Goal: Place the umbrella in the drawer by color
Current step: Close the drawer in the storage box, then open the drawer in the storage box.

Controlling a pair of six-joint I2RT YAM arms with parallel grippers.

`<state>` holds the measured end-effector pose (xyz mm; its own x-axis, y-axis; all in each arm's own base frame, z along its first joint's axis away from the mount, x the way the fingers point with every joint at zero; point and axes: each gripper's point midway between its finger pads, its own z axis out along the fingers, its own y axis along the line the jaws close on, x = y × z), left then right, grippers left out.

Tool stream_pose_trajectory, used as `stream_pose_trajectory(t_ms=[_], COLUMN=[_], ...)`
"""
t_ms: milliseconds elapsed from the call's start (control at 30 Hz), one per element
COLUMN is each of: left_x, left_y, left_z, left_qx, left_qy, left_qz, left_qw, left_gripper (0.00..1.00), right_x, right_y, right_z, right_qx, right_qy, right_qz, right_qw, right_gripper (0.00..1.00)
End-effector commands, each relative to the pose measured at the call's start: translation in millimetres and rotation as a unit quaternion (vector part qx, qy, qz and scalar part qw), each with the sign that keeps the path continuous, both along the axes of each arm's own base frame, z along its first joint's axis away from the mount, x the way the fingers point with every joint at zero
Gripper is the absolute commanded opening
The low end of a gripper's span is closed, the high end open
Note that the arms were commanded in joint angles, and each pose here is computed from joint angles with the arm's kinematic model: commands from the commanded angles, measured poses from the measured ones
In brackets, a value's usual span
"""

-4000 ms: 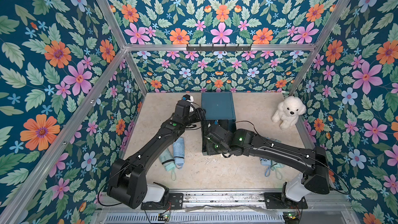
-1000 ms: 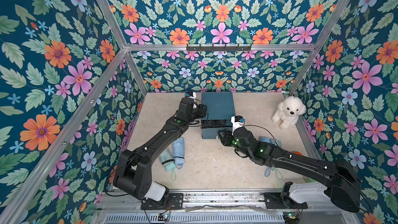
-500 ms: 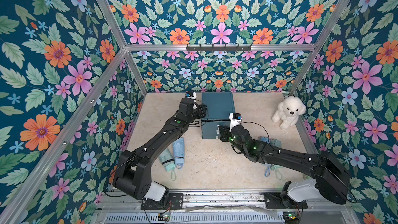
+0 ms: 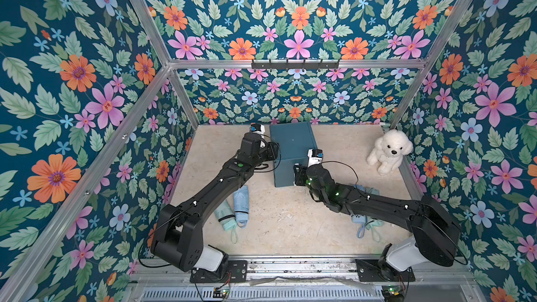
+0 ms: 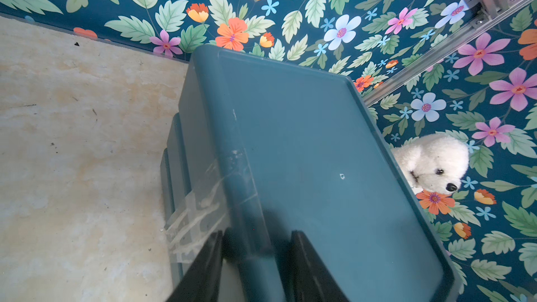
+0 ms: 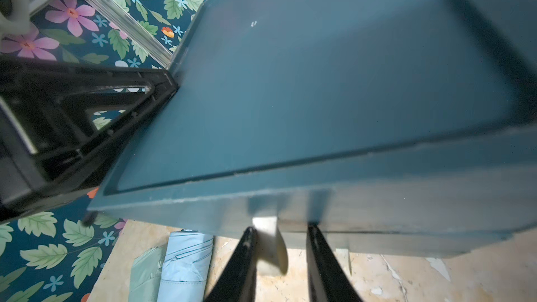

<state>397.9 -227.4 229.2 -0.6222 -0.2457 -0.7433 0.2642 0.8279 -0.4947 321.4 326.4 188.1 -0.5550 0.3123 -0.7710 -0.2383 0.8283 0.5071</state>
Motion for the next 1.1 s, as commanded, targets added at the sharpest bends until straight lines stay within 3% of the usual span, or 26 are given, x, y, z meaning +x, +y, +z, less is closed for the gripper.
stream_pose_trajectory(t_ms=[0, 100, 167, 400, 800, 1067], left_x=[-31, -30, -29, -24, -26, -27], left_y=[1, 1, 1, 0, 2, 3], left_z=[-45, -43, -41, -37, -36, -35], left_qx=[0.042, 0.042, 0.041, 0.043, 0.045, 0.047], left_qy=[0.092, 0.089, 0.087, 0.085, 0.085, 0.082], left_qz=[-0.038, -0.035, -0.035, -0.031, -0.032, -0.033], left_qw=[0.994, 0.994, 0.995, 0.995, 0.995, 0.995], left_gripper=[0.43, 0.44, 0.45, 0.46, 0.47, 0.47], right_x=[-10, -25, -32, -31, -18, -9], right_y=[-4, -12, -17, -3, 7, 1], right_z=[11, 12, 15, 10, -30, -41], right_qx=[0.01, 0.052, 0.093, 0.201, 0.25, 0.27], right_qy=[-0.009, 0.017, 0.027, 0.092, 0.145, 0.145], right_qz=[-0.011, -0.011, -0.002, 0.062, 0.062, 0.041], right_qw=[1.0, 0.998, 0.995, 0.973, 0.955, 0.951], right_gripper=[0.36, 0.5, 0.53, 0.45, 0.41, 0.39])
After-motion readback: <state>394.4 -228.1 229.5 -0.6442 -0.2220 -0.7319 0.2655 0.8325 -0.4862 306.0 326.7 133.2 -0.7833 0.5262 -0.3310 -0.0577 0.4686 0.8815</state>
